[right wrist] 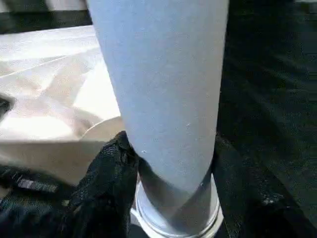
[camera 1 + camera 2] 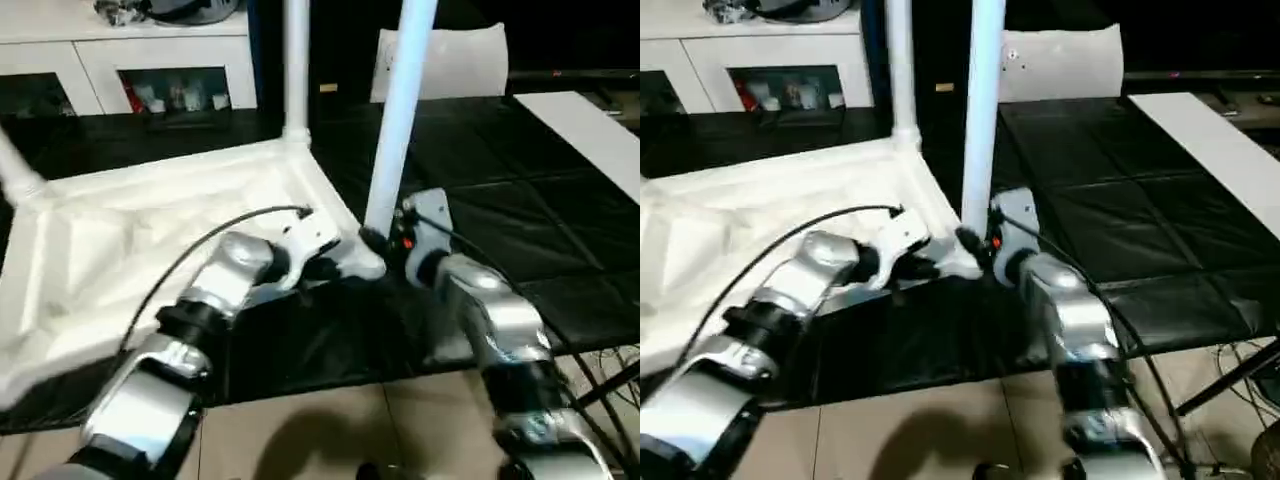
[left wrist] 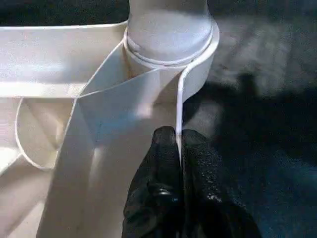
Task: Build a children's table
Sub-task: Rotate leg to tighten
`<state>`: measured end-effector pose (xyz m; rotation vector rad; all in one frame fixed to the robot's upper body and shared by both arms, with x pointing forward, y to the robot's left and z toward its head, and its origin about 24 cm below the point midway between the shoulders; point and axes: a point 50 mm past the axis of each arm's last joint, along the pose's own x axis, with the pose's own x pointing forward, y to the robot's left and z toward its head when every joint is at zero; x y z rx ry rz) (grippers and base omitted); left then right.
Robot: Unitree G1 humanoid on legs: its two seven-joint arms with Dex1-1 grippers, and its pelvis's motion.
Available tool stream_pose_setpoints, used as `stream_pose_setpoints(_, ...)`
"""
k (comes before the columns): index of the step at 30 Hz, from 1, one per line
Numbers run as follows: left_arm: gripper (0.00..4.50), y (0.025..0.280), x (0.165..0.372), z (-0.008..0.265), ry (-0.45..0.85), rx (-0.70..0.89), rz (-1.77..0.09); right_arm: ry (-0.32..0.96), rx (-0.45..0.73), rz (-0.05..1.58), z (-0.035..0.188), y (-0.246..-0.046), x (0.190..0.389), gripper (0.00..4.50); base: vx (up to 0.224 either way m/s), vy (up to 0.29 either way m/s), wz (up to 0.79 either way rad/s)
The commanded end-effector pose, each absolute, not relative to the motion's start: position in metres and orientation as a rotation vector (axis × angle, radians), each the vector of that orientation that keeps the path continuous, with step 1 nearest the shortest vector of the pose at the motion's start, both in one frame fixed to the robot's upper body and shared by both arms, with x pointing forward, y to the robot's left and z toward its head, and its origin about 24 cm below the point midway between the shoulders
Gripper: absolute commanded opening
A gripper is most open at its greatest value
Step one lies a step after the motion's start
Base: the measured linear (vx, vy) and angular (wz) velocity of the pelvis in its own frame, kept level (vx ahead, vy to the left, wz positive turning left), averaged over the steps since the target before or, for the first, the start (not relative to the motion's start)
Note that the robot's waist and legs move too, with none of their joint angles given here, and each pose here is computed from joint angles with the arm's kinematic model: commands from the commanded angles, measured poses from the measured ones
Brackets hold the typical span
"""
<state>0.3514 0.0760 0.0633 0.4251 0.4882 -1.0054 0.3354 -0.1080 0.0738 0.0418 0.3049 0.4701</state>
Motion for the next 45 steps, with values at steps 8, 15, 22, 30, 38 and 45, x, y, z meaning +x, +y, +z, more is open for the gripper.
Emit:
stream_pose_setpoints(8, 0.0, 0.065, 0.348, 0.086, 0.344, 0.469, -1.132, 0.316, 0.064, 0.544, 0.059, -0.097, 0.323, 3.22, 0.0, 0.0, 0.0)
stream_pose_setpoints(15, 0.0, 0.082, 0.343, 0.08, 0.342, 0.517, -1.212, 0.248, 0.008, 0.58, 0.06, -0.133, 0.315, 3.8, 0.0, 0.0, 0.0)
stream_pose_setpoints(22, 0.0, 0.1, 0.336, 0.079, 0.33, 0.638, -1.382, 0.226, -0.131, 0.72, 0.062, -0.178, 0.298, 4.45, 0.0, 0.0, 0.0)
stream_pose_setpoints(30, 0.0, 0.106, 0.331, 0.081, 0.35, 0.643, -1.543, 0.24, -0.12, 1.0, 0.073, -0.187, 0.281, 4.45, 0.0, 0.0, 0.0)
stream_pose_setpoints(38, 0.0, 0.106, 0.32, 0.078, 0.371, 0.698, -1.735, 0.293, -0.107, 1.291, 0.074, -0.172, 0.274, 4.01, 0.0, 0.0, 0.0)
stream_pose_setpoints(45, 0.0, 0.102, 0.316, 0.077, 0.373, 0.735, -1.821, 0.336, -0.099, 1.405, 0.074, -0.164, 0.276, 3.4, 0.0, 0.0, 0.0)
